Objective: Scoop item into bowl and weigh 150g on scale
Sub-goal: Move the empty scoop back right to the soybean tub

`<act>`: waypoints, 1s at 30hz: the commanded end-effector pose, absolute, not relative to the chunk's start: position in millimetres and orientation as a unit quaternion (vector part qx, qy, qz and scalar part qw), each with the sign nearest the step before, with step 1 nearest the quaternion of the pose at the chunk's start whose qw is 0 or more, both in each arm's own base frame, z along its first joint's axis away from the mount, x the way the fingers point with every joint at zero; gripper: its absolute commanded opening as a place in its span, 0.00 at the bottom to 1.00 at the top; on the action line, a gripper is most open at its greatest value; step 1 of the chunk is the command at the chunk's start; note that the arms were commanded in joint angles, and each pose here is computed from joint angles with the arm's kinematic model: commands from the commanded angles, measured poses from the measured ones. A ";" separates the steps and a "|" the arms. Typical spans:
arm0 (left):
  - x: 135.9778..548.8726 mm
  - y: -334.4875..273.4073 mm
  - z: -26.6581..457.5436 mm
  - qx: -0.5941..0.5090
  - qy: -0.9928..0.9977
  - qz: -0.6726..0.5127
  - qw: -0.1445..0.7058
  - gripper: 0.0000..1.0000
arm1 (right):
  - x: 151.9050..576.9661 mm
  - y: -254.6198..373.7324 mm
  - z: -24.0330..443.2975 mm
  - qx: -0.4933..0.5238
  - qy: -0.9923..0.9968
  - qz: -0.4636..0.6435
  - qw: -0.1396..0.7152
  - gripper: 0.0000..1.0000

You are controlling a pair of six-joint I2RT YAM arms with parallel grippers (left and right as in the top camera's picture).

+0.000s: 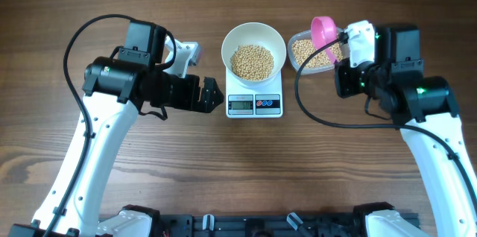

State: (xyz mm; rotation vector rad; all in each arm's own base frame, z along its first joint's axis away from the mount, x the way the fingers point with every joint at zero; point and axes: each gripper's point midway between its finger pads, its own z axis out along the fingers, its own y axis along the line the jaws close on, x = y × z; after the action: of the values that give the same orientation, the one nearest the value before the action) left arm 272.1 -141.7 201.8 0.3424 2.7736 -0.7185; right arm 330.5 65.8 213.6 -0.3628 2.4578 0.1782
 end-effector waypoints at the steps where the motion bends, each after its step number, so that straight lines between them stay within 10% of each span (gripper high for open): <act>1: 271.9 -145.4 200.9 0.128 0.951 -0.253 0.125 1.00 | 335.7 64.4 211.3 -0.137 0.935 0.076 0.318 0.04; 30: 271.9 -145.4 200.9 0.128 0.951 -0.253 0.125 1.00 | 351.3 53.0 223.3 -0.058 0.928 0.128 0.345 0.04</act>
State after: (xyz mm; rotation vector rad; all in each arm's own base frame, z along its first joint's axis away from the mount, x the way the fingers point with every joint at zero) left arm 272.0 -141.7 201.8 0.3423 2.7739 -0.7185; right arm 347.1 42.8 217.3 -0.0908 2.4433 0.2707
